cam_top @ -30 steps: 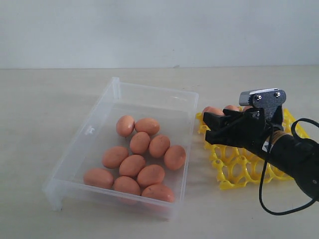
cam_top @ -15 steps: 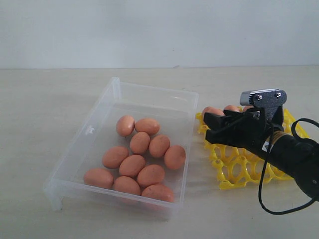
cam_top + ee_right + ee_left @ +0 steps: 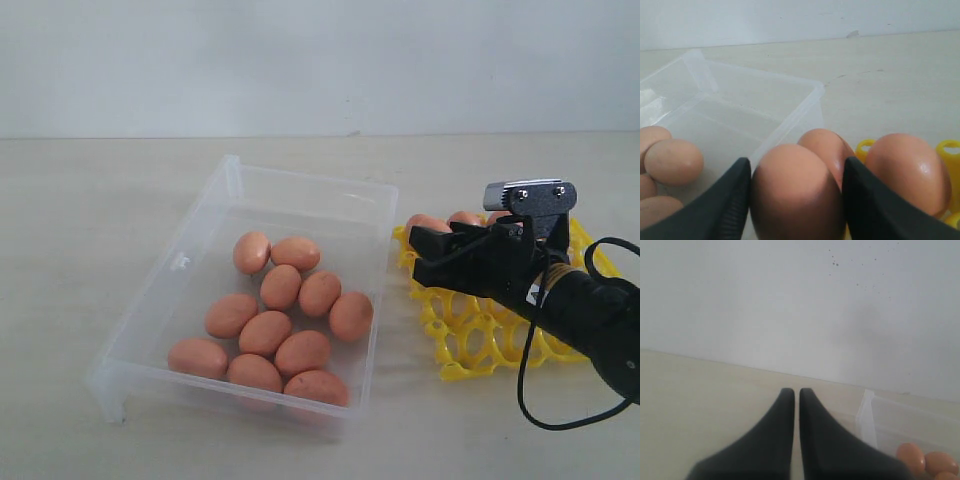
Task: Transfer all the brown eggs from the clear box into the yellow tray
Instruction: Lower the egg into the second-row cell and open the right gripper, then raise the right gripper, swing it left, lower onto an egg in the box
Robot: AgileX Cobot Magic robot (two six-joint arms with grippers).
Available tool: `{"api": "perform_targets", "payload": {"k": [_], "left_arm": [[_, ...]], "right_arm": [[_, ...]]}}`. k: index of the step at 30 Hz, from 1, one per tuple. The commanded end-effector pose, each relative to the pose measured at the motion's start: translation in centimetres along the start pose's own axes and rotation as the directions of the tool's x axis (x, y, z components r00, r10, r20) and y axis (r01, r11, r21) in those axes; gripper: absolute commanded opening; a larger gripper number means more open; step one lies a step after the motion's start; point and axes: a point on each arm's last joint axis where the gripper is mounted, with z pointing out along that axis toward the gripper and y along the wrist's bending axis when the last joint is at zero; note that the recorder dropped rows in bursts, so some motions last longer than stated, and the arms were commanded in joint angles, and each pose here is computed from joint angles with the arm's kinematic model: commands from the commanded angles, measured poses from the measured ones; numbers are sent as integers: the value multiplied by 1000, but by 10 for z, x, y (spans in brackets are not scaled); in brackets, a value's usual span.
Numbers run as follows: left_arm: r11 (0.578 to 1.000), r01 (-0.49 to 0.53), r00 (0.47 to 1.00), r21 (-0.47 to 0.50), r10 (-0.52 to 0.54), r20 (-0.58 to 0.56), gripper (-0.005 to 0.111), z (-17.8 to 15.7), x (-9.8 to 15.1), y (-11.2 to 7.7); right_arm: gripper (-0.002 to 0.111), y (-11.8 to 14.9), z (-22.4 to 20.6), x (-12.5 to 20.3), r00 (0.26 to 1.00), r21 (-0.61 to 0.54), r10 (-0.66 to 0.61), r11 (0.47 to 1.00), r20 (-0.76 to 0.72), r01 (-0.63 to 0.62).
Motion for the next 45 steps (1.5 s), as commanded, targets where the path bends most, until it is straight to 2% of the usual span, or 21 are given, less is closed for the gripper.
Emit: {"api": "perform_targets", "payload": {"k": [1, 13, 21, 26, 28, 29, 31, 32, 36, 39, 42, 45], "left_arm": [[1000, 2, 1000, 4, -2, 1, 4, 0, -1, 0], [1000, 2, 1000, 4, -2, 1, 4, 0, -1, 0], [1000, 2, 1000, 4, -2, 1, 4, 0, -1, 0], [1000, 2, 1000, 4, -2, 1, 4, 0, -1, 0], [1000, 2, 1000, 4, -2, 1, 4, 0, -1, 0], [1000, 2, 1000, 4, -2, 1, 4, 0, -1, 0], [1000, 2, 1000, 4, -2, 1, 4, 0, -1, 0], [1000, 2, 1000, 4, -2, 1, 4, 0, -1, 0], [1000, 2, 1000, 4, -2, 1, 4, 0, -1, 0], [1000, 2, 1000, 4, -2, 1, 4, 0, -1, 0], [1000, 2, 1000, 4, -2, 1, 4, 0, -1, 0], [1000, 2, 1000, 4, -2, 1, 4, 0, -1, 0]], "right_arm": [[49, -1, 0, -2, 1000, 3, 7, 1000, 11, -7], [49, 0, 0, -4, 999, -3, 5, 1000, 35, -5], [49, 13, -12, -45, 987, -39, -38, 998, 153, 44], [48, 36, -26, -70, 969, -192, -109, 969, 224, 153], [40, 45, -31, -78, 965, -258, -107, 951, 239, 169], [31, 50, -33, -81, 965, -297, -121, 936, 234, 189], [6, 57, -34, -86, 969, -342, -157, 914, 192, 217], [0, 59, -32, -88, 972, -364, -176, 905, 153, 221], [0, 58, -17, -99, 981, -366, -175, 921, -84, 133], [0, 61, -6, -108, 944, -334, -243, 929, -224, 160], [0, 78, 3, -120, 907, -334, -332, 912, -259, 238], [0, 100, 11, -133, 891, -332, -393, 891, -227, 308]]}}
